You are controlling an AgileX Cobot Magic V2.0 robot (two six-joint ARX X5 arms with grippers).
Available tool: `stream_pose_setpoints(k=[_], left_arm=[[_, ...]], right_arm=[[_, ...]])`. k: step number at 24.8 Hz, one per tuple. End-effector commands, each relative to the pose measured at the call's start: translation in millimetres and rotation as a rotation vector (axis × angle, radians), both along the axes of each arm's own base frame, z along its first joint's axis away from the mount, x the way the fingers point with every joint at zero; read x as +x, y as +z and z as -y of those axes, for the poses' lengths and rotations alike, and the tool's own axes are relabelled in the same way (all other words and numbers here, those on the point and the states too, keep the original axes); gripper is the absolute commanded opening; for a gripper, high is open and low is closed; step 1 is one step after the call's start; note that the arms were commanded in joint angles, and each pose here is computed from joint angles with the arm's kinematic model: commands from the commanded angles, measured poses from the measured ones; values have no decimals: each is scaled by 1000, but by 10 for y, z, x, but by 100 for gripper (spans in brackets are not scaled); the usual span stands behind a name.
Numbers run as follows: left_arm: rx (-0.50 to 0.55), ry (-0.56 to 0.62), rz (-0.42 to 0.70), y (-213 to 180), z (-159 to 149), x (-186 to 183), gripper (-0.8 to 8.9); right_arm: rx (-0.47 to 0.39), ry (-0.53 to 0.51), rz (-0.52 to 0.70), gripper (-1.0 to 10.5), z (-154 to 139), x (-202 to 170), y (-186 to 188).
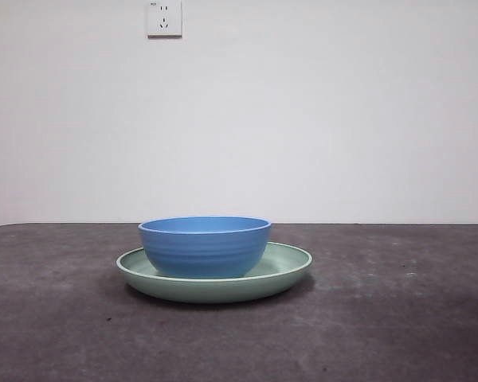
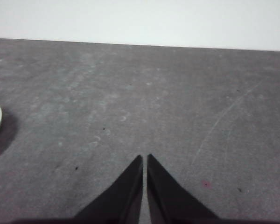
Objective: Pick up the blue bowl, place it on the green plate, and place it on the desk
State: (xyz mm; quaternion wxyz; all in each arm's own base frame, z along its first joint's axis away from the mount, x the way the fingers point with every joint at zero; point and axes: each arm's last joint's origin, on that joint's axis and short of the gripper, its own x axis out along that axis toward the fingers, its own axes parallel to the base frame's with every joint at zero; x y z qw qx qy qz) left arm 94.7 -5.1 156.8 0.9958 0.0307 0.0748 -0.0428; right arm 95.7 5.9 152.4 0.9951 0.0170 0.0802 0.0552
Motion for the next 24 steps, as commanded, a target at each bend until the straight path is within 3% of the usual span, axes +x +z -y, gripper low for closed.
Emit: stream_pose_setpoints(k=[1,24], left_arm=[[-1,3,-26,-74,-2,8,8],[-1,3,-26,-74,-2,8,8]], right_arm=[[18,-3,-15,9,-1,-1,-28],[36,-1,8,9,-2,2,-1]])
